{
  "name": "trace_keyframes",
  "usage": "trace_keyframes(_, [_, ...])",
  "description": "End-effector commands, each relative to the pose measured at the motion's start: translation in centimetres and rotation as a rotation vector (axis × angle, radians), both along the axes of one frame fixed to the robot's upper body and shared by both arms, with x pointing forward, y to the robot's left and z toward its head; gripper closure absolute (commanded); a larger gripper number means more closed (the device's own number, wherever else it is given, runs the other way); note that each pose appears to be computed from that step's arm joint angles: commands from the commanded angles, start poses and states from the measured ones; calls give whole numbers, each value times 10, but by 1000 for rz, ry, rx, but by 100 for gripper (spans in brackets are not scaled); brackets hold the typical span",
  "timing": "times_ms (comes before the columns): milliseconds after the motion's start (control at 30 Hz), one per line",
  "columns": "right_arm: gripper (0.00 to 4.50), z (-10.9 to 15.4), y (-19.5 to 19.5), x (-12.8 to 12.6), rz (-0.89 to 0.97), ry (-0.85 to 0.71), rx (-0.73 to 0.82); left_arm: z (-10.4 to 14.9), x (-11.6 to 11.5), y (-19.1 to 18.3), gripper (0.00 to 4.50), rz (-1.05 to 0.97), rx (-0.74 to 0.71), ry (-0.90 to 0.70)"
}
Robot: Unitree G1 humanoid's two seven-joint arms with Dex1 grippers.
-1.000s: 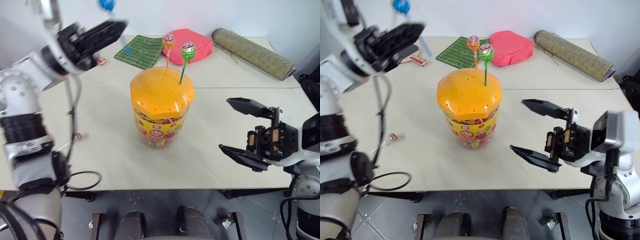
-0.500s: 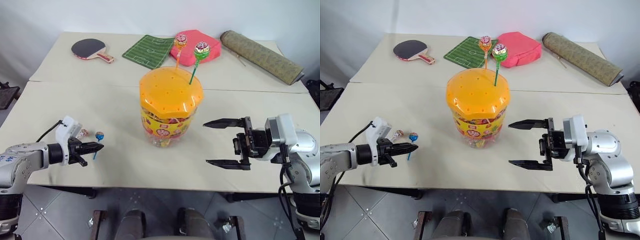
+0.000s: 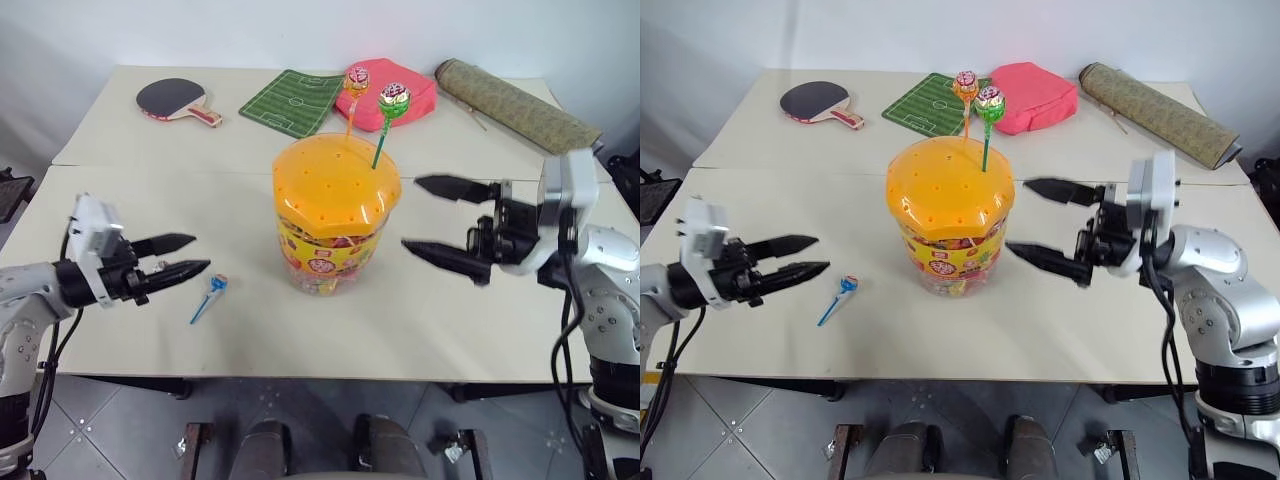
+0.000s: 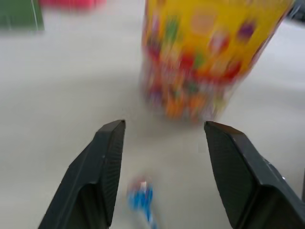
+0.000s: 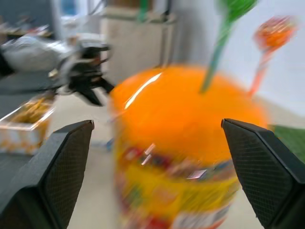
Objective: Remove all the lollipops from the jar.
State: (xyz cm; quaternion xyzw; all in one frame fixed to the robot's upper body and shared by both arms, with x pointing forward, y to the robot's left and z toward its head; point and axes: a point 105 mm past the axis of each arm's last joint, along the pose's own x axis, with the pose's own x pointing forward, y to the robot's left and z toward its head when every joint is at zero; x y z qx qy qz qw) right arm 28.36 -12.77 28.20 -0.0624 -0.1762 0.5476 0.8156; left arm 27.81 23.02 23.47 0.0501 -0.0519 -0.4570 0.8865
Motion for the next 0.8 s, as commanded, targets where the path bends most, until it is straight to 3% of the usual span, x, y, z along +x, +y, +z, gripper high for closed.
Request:
trace_keyframes(33, [0,23,10,8,-67,-7,62,45,-10,-6,88,-86,-195,-152])
trace_keyframes(133, [0,27,20,6,-23,15,69,52,-12,-13,7,-140,-270,-144])
trace_keyframes(200, [0,28,24,7,-17,19,63,51,-13,-15,2,-161,-290,-131])
trace_keyframes(300, [56,26,29,12,-23,30,63,48,-14,-16,0,-194,-319,-98])
trace_keyframes(700, [447,33,39,16,21,-1,118,38,-18,-12,0,-226,-285,-129])
trace_keyframes(800, [447,52,31,14,53,-18,266,38,-16,-11,0,-239,-264,-149])
